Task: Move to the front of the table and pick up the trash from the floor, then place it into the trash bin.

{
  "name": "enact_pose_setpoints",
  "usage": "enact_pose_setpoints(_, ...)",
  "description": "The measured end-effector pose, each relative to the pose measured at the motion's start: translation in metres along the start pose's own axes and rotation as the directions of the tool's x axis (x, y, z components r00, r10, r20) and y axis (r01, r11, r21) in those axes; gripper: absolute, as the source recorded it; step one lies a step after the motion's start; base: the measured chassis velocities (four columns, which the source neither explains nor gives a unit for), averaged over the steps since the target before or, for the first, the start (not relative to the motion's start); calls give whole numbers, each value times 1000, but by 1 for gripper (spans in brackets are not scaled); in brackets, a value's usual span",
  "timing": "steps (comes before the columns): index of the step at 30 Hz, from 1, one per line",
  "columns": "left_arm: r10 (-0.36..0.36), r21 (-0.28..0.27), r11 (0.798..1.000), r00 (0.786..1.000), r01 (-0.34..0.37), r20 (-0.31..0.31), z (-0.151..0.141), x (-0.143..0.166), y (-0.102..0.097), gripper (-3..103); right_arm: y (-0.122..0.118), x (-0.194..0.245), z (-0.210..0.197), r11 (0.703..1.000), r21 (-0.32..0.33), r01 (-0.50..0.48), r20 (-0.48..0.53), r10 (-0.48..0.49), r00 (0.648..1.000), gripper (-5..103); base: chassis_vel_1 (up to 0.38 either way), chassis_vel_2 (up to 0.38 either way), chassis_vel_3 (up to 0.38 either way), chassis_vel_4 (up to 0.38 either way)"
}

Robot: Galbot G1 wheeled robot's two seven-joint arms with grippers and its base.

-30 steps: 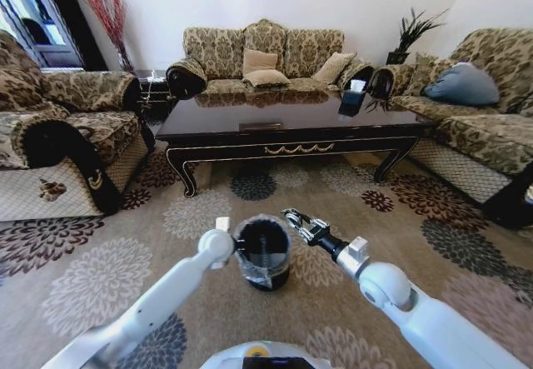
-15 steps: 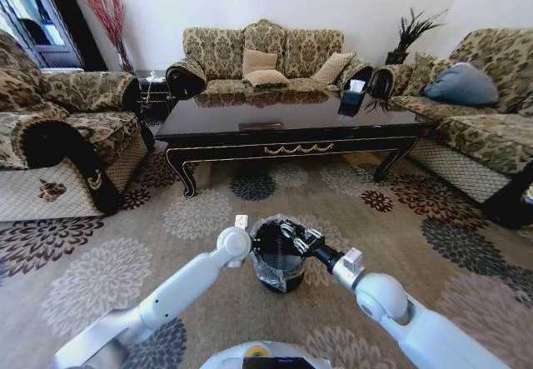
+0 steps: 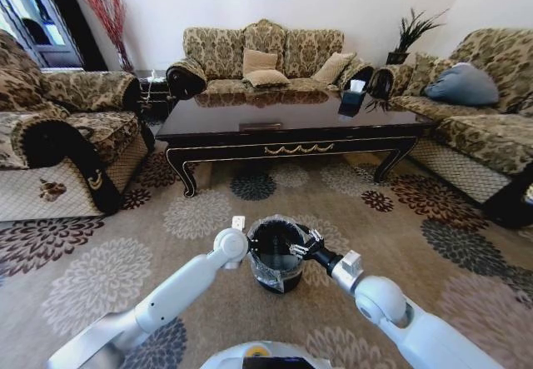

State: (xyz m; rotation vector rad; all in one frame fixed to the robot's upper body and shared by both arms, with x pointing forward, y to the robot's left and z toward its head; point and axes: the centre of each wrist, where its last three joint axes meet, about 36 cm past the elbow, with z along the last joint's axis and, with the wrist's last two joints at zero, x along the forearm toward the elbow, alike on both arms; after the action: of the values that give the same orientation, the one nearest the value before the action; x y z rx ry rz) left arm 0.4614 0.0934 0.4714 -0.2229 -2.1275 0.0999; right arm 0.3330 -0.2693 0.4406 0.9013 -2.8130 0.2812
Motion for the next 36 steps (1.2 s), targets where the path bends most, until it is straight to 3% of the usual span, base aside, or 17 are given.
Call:
enact_pose_setpoints(3,-16,22,1000,1000,15,21,-4,7,13,0,0,1,-2,1000,-5,-2,4,2,1000,99,0,0,0,0)
enact_pose_setpoints(14,-124,175,978,992,116,32,-4,22,89,0,4,0,-3,1000,-17,5,2,-5,1000,100,0,0,0,0)
enact_pose_setpoints(21,-184,229,958,983,175,18,-1,19,123,0,6,0,1,1000,-26,8,-10,-8,1000,100,0,0,0,0)
enact_pose_setpoints(30,-243,264,934,970,242,-28,15,4,148,0,10,1,8,999,-37,10,-29,-11,1000,100,0,0,0,0)
enact_pose_setpoints(36,-235,273,933,971,235,-31,16,-1,149,0,10,2,6,999,-41,10,-36,-11,999,100,0,0,0,0)
